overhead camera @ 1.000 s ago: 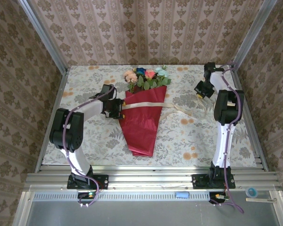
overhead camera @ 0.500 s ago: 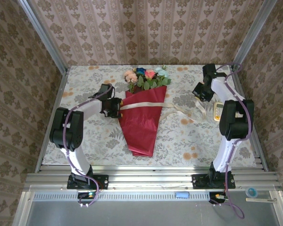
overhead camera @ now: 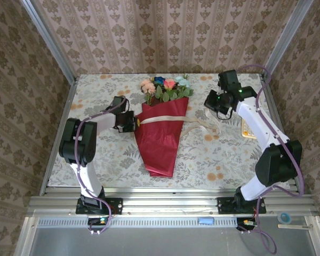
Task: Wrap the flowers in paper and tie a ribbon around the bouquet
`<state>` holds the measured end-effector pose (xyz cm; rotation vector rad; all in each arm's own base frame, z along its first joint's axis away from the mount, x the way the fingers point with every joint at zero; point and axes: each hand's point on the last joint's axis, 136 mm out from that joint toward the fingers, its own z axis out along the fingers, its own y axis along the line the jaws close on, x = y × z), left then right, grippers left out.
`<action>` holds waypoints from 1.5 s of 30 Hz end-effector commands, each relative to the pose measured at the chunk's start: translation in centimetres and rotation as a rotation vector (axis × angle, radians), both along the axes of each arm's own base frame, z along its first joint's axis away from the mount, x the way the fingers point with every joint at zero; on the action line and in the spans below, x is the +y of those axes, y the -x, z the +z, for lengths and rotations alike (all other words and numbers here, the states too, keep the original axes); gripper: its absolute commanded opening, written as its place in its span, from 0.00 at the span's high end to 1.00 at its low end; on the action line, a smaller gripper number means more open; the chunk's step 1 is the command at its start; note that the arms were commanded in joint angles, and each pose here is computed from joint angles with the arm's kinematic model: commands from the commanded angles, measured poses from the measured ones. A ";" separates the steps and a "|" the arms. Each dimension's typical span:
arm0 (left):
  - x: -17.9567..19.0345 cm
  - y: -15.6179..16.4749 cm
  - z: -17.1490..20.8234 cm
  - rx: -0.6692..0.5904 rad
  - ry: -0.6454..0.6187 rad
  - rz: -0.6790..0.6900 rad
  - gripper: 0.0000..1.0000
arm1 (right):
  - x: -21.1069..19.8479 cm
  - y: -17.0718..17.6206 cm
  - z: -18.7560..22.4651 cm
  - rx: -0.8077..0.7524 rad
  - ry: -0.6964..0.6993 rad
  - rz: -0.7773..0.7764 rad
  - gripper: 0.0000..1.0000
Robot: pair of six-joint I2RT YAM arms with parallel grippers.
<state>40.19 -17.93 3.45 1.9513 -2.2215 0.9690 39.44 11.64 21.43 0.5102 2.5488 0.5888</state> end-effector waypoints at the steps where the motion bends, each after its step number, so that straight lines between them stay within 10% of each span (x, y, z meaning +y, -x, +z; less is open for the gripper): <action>1: -0.5 0.2 1.0 -0.025 0.016 -0.028 1.00 | 4.5 1.6 2.3 -0.051 -0.120 0.120 1.00; 11: -2.5 3.6 4.7 -0.110 0.005 -0.130 1.00 | 13.9 2.9 8.9 -0.251 -0.302 0.346 1.00; 29: -6.4 7.9 6.2 -0.180 -0.017 -0.346 1.00 | 20.7 -9.9 5.1 -0.225 -0.272 0.353 1.00; 45: -4.7 9.0 8.0 -0.242 -0.028 -0.348 1.00 | 25.0 3.4 -11.7 0.365 -0.182 0.712 1.00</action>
